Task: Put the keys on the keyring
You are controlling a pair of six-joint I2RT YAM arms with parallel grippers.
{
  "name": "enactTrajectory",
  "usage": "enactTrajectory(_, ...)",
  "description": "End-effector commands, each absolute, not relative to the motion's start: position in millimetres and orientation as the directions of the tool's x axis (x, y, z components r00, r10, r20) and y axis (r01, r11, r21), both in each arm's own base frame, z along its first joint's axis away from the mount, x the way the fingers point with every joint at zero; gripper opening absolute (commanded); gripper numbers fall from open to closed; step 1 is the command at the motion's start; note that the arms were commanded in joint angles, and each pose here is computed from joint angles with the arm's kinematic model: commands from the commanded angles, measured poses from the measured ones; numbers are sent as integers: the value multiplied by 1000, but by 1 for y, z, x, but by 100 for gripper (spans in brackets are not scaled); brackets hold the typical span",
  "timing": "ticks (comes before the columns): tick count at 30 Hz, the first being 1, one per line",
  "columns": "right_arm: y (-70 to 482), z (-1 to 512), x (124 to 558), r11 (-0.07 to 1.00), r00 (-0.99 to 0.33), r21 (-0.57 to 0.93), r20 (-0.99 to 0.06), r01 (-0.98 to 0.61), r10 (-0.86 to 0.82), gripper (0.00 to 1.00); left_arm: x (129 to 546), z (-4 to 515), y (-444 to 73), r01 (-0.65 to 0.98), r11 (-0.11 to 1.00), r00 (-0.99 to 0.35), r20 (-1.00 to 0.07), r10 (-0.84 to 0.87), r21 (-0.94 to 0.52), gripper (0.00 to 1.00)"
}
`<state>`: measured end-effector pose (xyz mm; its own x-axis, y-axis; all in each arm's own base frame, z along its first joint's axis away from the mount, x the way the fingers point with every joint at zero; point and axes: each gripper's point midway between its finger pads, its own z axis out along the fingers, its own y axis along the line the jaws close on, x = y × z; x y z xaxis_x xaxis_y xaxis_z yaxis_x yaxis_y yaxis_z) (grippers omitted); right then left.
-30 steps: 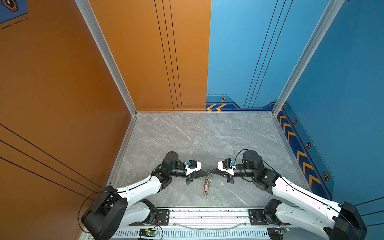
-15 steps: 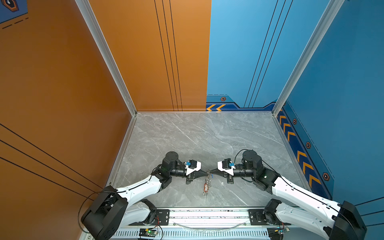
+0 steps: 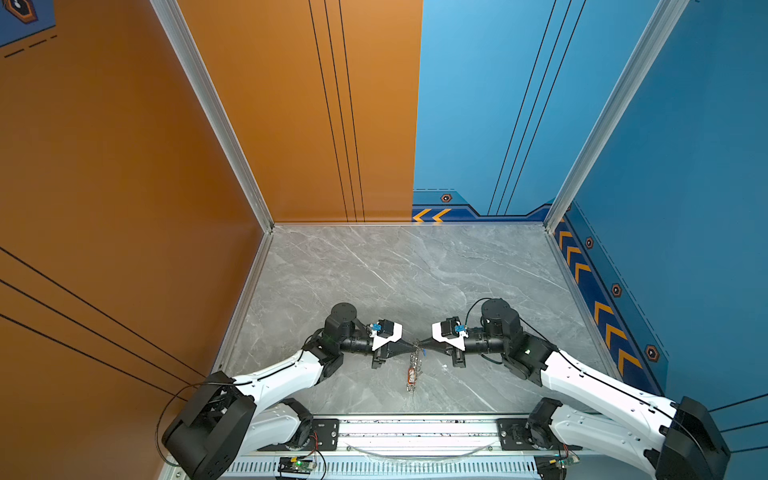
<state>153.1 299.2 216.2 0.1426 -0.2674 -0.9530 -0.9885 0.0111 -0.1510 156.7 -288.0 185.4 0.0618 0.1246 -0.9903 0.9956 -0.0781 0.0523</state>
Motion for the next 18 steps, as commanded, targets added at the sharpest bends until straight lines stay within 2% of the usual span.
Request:
enactTrajectory(1, 302, 224, 154, -13, 139, -141, -954, -990, -266, 0, 147, 193, -291, 990, -126, 81, -992, 102, 67, 0)
enactTrajectory(10, 303, 220, 149, -119, 108, -74, -944, -990, -312, 0, 143, 194, -291, 987, -143, 89, -991, 96, 75, 0)
enactTrajectory(18, 298, 222, 172, -103, 105, -76, -943, -992, -316, 0, 140, 195, -292, 985, -157, 89, -992, 92, 74, 0)
